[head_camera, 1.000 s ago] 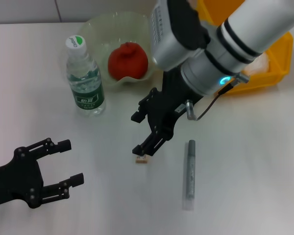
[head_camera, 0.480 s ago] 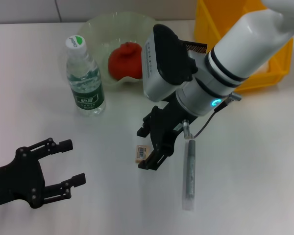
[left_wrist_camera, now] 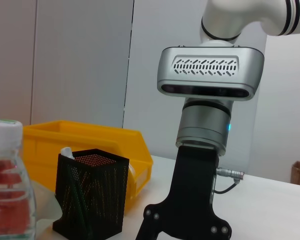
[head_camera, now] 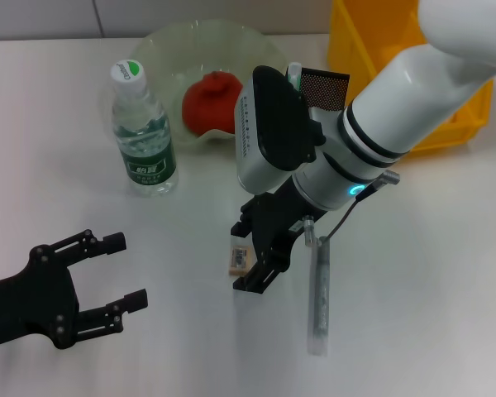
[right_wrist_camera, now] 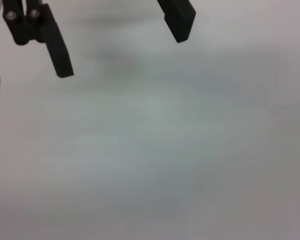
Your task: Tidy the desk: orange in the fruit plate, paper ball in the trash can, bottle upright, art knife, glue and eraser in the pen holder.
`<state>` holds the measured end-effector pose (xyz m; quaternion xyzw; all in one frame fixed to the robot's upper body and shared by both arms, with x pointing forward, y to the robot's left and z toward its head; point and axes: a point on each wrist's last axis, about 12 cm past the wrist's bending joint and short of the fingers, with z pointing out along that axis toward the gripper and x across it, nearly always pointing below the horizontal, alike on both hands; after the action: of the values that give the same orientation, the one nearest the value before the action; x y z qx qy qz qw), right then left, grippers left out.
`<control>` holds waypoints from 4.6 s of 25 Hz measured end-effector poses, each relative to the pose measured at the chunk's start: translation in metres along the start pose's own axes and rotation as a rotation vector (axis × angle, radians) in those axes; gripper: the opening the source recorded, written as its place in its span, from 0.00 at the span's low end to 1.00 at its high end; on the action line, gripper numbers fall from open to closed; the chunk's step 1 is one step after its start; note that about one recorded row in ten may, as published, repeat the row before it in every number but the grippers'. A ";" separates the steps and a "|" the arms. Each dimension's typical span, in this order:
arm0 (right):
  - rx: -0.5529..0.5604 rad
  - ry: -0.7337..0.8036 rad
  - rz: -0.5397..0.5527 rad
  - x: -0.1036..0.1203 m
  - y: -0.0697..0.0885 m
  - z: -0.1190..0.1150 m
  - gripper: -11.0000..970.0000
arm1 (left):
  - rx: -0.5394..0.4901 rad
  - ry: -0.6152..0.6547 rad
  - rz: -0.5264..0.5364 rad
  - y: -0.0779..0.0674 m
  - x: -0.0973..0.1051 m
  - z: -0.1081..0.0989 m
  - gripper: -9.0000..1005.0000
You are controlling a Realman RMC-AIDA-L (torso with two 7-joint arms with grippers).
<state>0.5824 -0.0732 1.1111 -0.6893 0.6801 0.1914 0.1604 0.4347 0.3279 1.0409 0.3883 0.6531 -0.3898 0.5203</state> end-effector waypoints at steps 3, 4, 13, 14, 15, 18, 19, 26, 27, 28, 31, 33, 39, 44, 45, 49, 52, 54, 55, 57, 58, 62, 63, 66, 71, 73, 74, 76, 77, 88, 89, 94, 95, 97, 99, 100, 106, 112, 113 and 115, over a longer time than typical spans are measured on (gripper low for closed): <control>0.000 -0.005 0.002 0.000 0.000 0.001 0.80 | -0.001 0.001 0.000 0.000 0.000 0.000 0.80; -0.001 -0.007 0.001 -0.001 0.001 0.001 0.80 | -0.002 0.003 0.000 0.000 0.000 0.000 0.80; 0.006 -0.007 0.000 0.000 0.000 0.002 0.80 | -0.001 0.003 0.003 0.000 0.000 0.002 0.80; 0.007 -0.007 0.000 0.000 0.000 0.002 0.80 | 0.001 0.001 0.003 0.000 0.000 0.002 0.80; 0.007 -0.006 0.000 0.000 0.000 0.002 0.80 | 0.001 0.001 0.003 0.000 0.000 0.002 0.80; 0.007 -0.006 0.000 0.000 0.000 0.002 0.80 | 0.003 0.000 0.005 0.001 -0.001 0.003 0.80; 0.007 -0.006 0.000 0.000 0.000 0.002 0.80 | 0.004 -0.001 0.005 0.001 -0.001 0.003 0.80; 0.004 -0.002 0.006 0.002 0.000 0.003 0.80 | 0.009 -0.006 0.007 0.001 -0.002 0.006 0.80; 0.004 -0.002 0.006 0.002 0.000 0.003 0.80 | 0.009 -0.007 0.007 0.001 -0.002 0.006 0.80; 0.004 -0.001 0.007 0.003 0.000 0.003 0.80 | 0.009 -0.007 0.008 0.001 -0.002 0.006 0.80; 0.005 -0.001 0.007 0.003 0.000 0.003 0.80 | 0.010 -0.009 0.008 0.002 -0.002 0.006 0.80; 0.005 -0.001 0.007 0.003 0.000 0.003 0.80 | 0.011 -0.010 0.009 0.002 -0.003 0.007 0.80; 0.006 -0.001 0.006 0.003 -0.001 0.003 0.80 | 0.010 -0.014 0.012 0.003 -0.004 0.008 0.80; 0.008 -0.002 0.005 0.003 -0.001 0.003 0.80 | 0.009 -0.016 0.017 0.004 -0.005 0.008 0.80; 0.013 -0.003 0.006 0.003 -0.001 0.003 0.80 | 0.010 -0.016 0.019 0.005 -0.005 0.009 0.80; 0.012 0.005 0.001 0.004 0.000 0.005 0.80 | 0.012 -0.017 0.020 0.005 -0.006 0.009 0.80; 0.012 0.006 0.003 0.005 0.000 0.005 0.71 | 0.013 -0.018 0.021 0.006 -0.006 0.010 0.80; 0.012 0.007 0.004 0.005 0.000 0.005 0.65 | 0.013 -0.019 0.021 0.006 -0.006 0.010 0.80; 0.012 0.007 0.005 0.005 0.000 0.005 0.62 | 0.012 -0.020 0.022 0.006 -0.006 0.010 0.80; 0.012 0.007 0.007 0.005 0.000 0.005 0.41 | 0.007 -0.026 0.024 0.006 -0.007 0.010 0.80; 0.012 0.007 0.007 0.005 0.000 0.005 0.41 | 0.007 -0.028 0.024 0.007 -0.007 0.010 0.80; 0.012 0.007 0.008 0.005 0.000 0.005 0.41 | 0.008 -0.031 0.024 0.006 -0.008 0.010 0.80; 0.012 0.007 0.008 0.005 0.000 0.005 0.41 | 0.008 -0.031 0.025 0.006 -0.008 0.010 0.80; 0.012 0.006 0.008 0.004 0.000 0.005 0.41 | 0.009 -0.032 0.025 0.006 -0.008 0.010 0.80; 0.008 -0.011 0.012 0.002 0.001 0.004 0.41 | 0.008 -0.030 0.027 0.007 -0.008 0.010 0.80; -0.002 -0.031 0.012 0.000 0.003 0.002 0.41 | 0.008 -0.030 0.027 0.007 -0.008 0.010 0.80; -0.002 -0.031 0.012 0.000 0.003 0.002 0.41 | 0.008 -0.030 0.027 0.007 -0.008 0.010 0.80; -0.012 -0.049 0.010 0.000 0.005 -0.002 0.41 | 0.008 -0.029 0.028 0.007 -0.008 0.009 0.80; -0.012 -0.049 0.010 0.000 0.005 -0.002 0.41 | 0.008 -0.029 0.027 0.007 -0.008 0.009 0.80; 0.028 -0.326 0.093 0.041 0.010 -0.029 0.40 | -0.006 -0.032 0.028 0.008 -0.009 0.006 0.80; 0.027 -0.399 0.100 0.050 0.014 -0.033 0.40 | -0.005 -0.034 0.025 0.008 -0.008 0.006 0.80; 0.038 -0.522 0.105 0.065 0.020 -0.038 0.40 | -0.005 -0.038 0.022 0.007 -0.008 0.007 0.80; 0.042 -0.596 0.108 0.075 0.025 -0.038 0.40 | -0.005 -0.040 0.021 0.006 -0.007 0.007 0.80; 0.048 -0.640 0.104 0.081 0.027 -0.038 0.40 | -0.004 -0.040 0.020 0.006 -0.007 0.008 0.80; 0.090 -0.789 0.117 0.104 0.037 -0.031 0.40 | -0.003 -0.043 0.015 0.006 -0.007 0.009 0.80; 0.090 -0.789 0.117 0.104 0.037 -0.031 0.40 | -0.003 -0.043 0.015 0.006 -0.007 0.009 0.80; 0.140 -0.903 0.132 0.122 0.050 -0.022 0.40 | -0.015 -0.062 0.006 0.004 -0.007 0.011 0.80; 0.199 -0.969 0.146 0.135 0.059 -0.016 0.40 | -0.017 -0.067 0.000 0.003 -0.006 0.013 0.80; 0.205 -0.973 0.146 0.136 0.060 -0.016 0.40 | -0.018 -0.067 -0.001 0.003 -0.006 0.013 0.80; 0.208 -0.984 0.147 0.137 0.061 -0.016 0.40 | -0.018 -0.070 0.000 0.003 -0.006 0.014 0.80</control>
<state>0.5219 -0.2023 1.0616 -0.4480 0.5863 0.4354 0.5158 0.4434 0.3160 1.0445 0.3697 0.6382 -0.3973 0.5461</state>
